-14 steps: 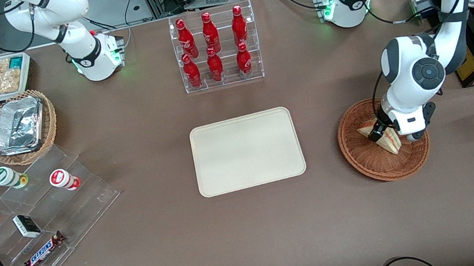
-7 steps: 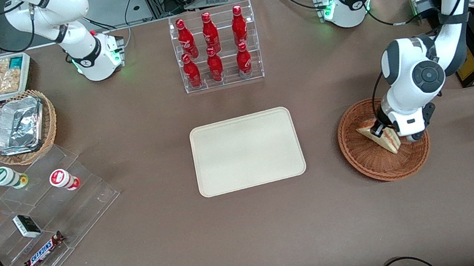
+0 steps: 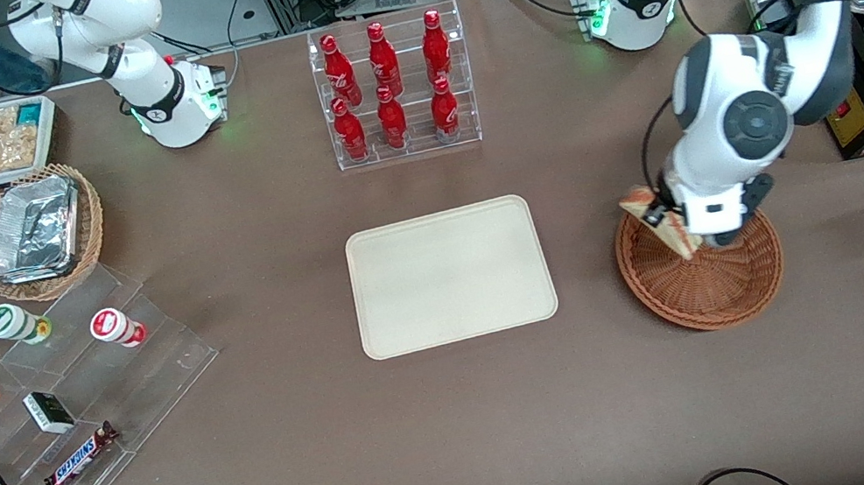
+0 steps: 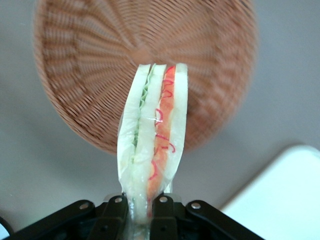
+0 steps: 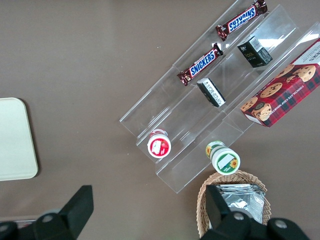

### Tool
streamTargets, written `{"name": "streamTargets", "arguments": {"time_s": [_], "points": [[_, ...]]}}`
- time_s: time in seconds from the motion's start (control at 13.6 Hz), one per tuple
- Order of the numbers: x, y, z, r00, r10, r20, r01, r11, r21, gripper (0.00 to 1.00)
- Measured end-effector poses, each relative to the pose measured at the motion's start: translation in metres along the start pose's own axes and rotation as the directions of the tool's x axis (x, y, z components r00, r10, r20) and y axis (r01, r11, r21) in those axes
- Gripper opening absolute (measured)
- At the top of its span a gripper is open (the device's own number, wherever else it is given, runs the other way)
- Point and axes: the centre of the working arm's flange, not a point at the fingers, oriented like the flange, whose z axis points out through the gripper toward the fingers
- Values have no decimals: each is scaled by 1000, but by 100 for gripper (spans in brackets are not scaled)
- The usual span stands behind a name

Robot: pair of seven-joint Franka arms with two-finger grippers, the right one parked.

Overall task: Place sandwich from basket to tray
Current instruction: 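Carry the sandwich with the left gripper over the beige tray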

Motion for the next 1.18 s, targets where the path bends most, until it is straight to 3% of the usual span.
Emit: {"name": "streamTargets", "arguments": {"time_s": [0.37, 0.59, 0.81, 0.96, 1.18], "points": [[-102, 69, -1, 966, 257, -4, -257, 966, -25, 15], [-153, 121, 13, 921, 390, -14, -390, 919, -55, 15], [-182, 175, 39, 872, 488, -42, -490, 870, -57, 15], [-200, 208, 49, 869, 494, -41, -496, 865, -77, 15], [-214, 237, 66, 894, 444, -61, -447, 891, -75, 15]]}}
